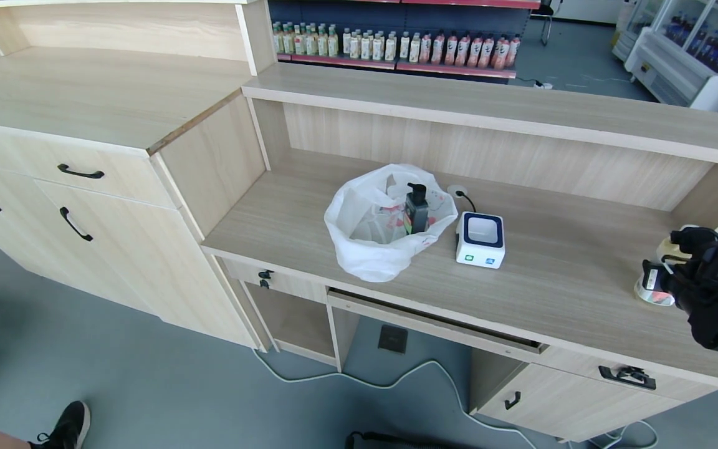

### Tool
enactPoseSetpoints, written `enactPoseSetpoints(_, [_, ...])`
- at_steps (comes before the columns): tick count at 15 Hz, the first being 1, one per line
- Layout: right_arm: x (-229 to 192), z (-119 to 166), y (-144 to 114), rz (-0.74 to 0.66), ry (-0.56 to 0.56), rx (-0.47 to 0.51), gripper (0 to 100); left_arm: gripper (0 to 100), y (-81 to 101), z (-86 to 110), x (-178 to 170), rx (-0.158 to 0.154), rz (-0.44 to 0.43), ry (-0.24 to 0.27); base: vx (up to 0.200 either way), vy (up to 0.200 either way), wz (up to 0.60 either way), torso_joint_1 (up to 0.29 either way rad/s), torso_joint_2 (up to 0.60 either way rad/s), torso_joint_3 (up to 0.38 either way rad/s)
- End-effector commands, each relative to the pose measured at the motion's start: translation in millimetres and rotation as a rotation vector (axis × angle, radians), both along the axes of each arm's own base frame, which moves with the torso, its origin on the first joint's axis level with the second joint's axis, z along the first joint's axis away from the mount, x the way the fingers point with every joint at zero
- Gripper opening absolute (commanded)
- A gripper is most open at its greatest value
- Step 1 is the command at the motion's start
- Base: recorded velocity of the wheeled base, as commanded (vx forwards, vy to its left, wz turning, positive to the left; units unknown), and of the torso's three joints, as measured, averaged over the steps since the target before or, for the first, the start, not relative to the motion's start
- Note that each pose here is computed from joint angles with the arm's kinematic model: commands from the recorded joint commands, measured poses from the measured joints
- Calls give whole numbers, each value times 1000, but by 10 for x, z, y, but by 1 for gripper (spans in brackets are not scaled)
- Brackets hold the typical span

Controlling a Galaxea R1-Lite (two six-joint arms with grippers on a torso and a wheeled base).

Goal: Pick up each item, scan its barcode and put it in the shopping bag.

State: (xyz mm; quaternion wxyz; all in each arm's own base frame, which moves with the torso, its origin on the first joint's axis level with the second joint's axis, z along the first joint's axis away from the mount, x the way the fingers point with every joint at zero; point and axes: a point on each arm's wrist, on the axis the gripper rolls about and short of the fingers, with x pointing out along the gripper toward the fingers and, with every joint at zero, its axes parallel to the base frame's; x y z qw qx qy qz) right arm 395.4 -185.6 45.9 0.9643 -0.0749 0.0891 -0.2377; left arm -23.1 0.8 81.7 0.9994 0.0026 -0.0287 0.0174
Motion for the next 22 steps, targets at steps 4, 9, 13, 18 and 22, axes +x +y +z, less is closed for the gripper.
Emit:
enactPoseSetpoints(4, [-70,162,-15,2,-18,-22,0,100,0,0,0,0,1,-1,0,0,0,0,0,0])
enactPoseSetpoints(9, [-637,1036,391,372,-67,260,0,100,0,0,0,0,1,-1,0,0,0,0,0,0])
enactPoseSetpoints(13, [-1195,1958,911,731,-97,512,0,100,0,0,0,0,1,-1,0,0,0,0,0,0])
enactPoseSetpoints(18, [-2113,2899,1888,1162,-5,688,0,100,0,0,0,0,1,-1,0,0,0,0,0,0])
enactPoseSetpoints(22, [-2488,3007,2241,1382,48,687,0,100,0,0,0,0,1,-1,0,0,0,0,0,0])
